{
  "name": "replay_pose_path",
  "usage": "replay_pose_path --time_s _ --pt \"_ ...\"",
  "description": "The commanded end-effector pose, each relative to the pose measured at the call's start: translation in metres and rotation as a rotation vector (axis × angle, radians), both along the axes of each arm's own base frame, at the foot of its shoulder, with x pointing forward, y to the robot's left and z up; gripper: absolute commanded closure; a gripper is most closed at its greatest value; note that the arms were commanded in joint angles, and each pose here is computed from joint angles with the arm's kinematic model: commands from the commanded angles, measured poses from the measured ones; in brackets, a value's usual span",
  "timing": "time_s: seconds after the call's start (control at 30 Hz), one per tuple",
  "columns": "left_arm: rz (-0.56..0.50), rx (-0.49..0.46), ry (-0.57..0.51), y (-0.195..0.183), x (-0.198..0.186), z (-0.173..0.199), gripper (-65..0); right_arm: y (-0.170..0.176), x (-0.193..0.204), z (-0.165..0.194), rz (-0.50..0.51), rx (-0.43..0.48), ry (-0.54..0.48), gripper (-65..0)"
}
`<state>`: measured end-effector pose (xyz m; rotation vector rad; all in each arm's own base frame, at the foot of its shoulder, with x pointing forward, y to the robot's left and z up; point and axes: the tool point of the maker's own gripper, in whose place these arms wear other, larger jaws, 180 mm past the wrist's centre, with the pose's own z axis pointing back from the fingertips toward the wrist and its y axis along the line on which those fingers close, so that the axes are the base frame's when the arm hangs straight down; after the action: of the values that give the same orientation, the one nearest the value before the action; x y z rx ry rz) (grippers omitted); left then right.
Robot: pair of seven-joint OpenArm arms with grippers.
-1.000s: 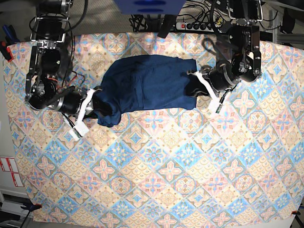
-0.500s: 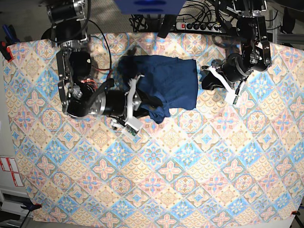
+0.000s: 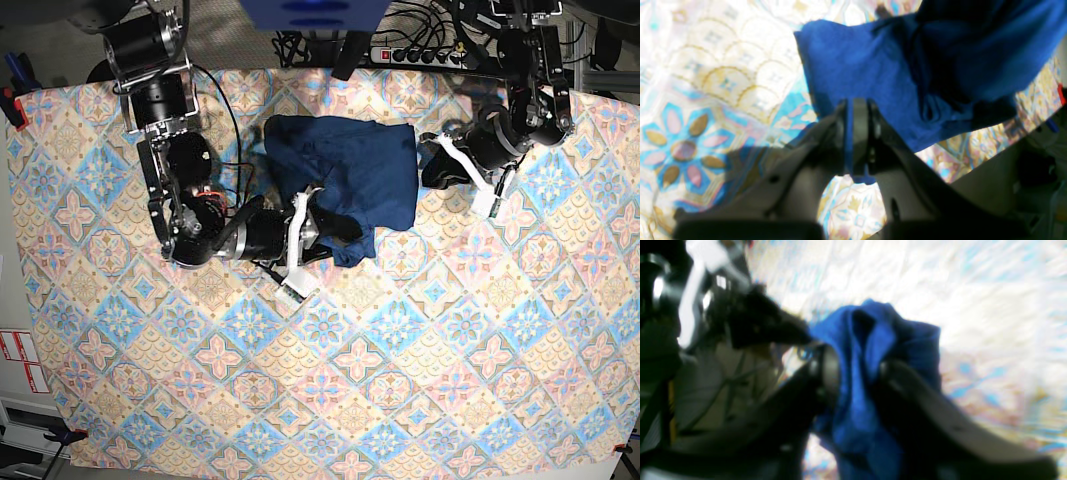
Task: Fold the T-shirt properly
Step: 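Fold the end held by the right gripper toward the left gripper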
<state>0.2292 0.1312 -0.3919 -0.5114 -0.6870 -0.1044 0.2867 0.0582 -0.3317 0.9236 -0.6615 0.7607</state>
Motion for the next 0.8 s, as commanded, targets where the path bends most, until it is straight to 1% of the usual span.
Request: replay_pose_path --time_s 0.0,0.07,0.2,0.27,0.37,0.47,0.53,0.6,0.67,0.77 --pt "-0.001 -0.005 -0.037 0.001 0.006 0.009 -1.6 0.008 0.008 0.018 0.001 0.064 -0.038 -19.6" --pt "-0.001 -0.005 -0.039 0.001 0.007 0.009 -1.6 0.013 0.003 0.014 0.017 0.064 -0.025 -23.6" --pt "0.000 -0.005 -0.040 0.001 0.008 0.010 -1.6 0.023 -0.006 0.012 0.060 0.057 -0.023 -23.9" --pt "0.000 -0.005 -0.040 0.001 0.008 0.010 -1.6 0.022 -0.005 0.010 0.063 0.031 -0.040 -23.9" --pt "-0.001 -0.005 -0.042 0.001 0.008 0.010 -1.6 0.012 0.002 0.002 0.040 -0.040 -0.071 -23.9" --pt "-0.009 -0.009 -0.057 -0.002 0.008 0.016 -1.6 -0.015 0.022 -0.006 -0.047 -0.113 -0.096 -23.9" --pt "-0.024 -0.036 -0.090 -0.010 0.011 0.028 -1.6 -0.033 0.031 -0.012 -0.097 -0.165 -0.106 -23.9" --pt "-0.029 -0.078 -0.117 -0.016 0.013 0.039 -1.6 -0.051 0.033 -0.027 -0.127 -0.239 -0.097 -23.8" --pt "-0.025 -0.132 -0.132 -0.022 0.016 0.047 -1.6 -0.060 0.029 -0.040 -0.130 -0.309 -0.096 -22.0" --pt "-0.039 -0.181 -0.141 -0.032 0.017 0.053 -1.7 -0.069 0.030 -0.049 -0.132 -0.377 -0.107 -16.9"
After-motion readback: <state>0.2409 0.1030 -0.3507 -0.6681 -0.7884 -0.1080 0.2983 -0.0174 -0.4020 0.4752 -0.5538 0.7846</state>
